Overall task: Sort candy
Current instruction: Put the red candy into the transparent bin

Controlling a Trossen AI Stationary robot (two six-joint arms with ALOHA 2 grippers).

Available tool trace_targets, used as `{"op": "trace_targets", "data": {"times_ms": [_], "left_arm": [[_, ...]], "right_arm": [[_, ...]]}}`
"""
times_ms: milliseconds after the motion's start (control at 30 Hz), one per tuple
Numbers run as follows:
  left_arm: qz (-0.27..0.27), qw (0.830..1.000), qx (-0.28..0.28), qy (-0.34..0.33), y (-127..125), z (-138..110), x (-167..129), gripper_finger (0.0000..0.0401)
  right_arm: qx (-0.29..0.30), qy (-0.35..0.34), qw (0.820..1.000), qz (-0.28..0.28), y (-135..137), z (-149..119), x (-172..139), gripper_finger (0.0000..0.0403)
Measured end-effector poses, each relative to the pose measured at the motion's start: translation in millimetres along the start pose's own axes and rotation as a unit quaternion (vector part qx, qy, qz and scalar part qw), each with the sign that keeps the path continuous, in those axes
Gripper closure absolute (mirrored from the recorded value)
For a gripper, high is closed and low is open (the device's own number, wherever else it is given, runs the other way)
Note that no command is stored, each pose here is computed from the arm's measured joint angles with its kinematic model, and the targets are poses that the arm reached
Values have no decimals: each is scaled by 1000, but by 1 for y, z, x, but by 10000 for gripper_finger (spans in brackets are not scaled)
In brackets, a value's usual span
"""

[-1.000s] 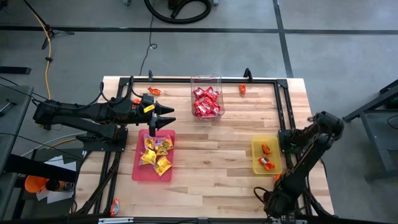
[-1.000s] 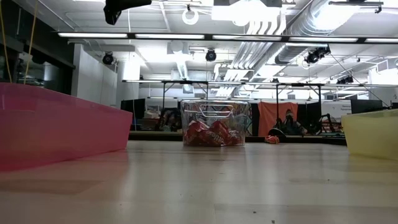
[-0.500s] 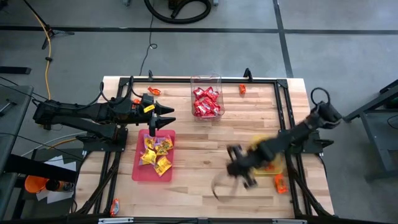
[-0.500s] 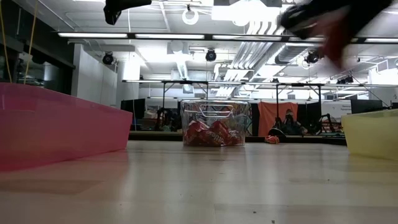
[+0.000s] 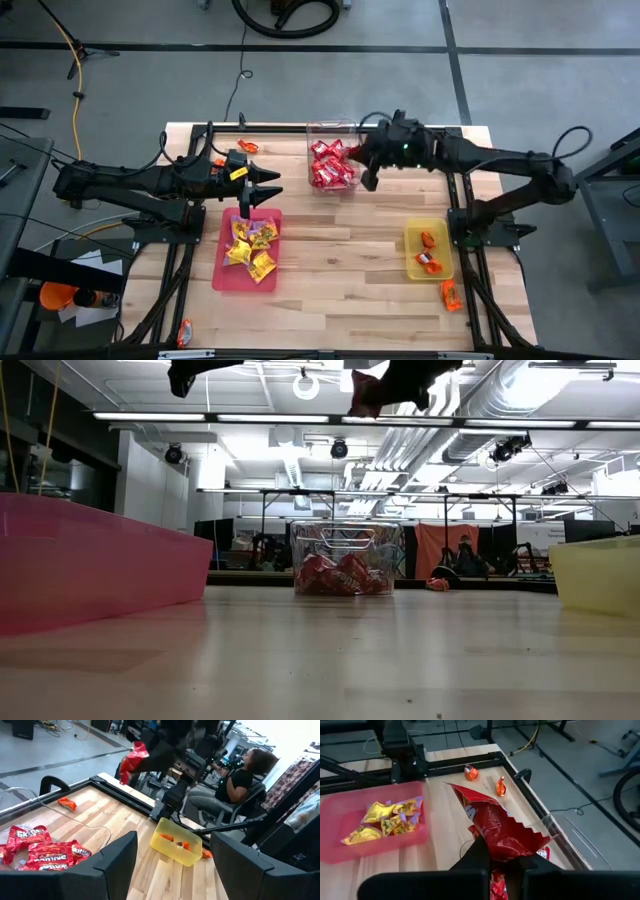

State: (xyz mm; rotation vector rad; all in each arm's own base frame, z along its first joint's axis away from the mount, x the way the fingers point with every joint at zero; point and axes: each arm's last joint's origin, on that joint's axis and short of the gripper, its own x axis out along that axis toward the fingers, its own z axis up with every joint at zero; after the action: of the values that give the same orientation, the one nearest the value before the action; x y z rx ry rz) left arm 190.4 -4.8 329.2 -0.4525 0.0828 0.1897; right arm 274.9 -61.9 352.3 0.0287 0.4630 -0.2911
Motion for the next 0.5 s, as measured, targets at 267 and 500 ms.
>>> {"op": "trace_targets", "data": {"times_ms": [267,500], "left_arm": [[-6,1000,-2,-14,-1,3,0,162],[-9,1000,-4,-19,-2,4,0,162]], "right_arm": [[28,45,999,0,-7,-13,28,392],[123,56,990,-44,-36,-23,67,381]]}}
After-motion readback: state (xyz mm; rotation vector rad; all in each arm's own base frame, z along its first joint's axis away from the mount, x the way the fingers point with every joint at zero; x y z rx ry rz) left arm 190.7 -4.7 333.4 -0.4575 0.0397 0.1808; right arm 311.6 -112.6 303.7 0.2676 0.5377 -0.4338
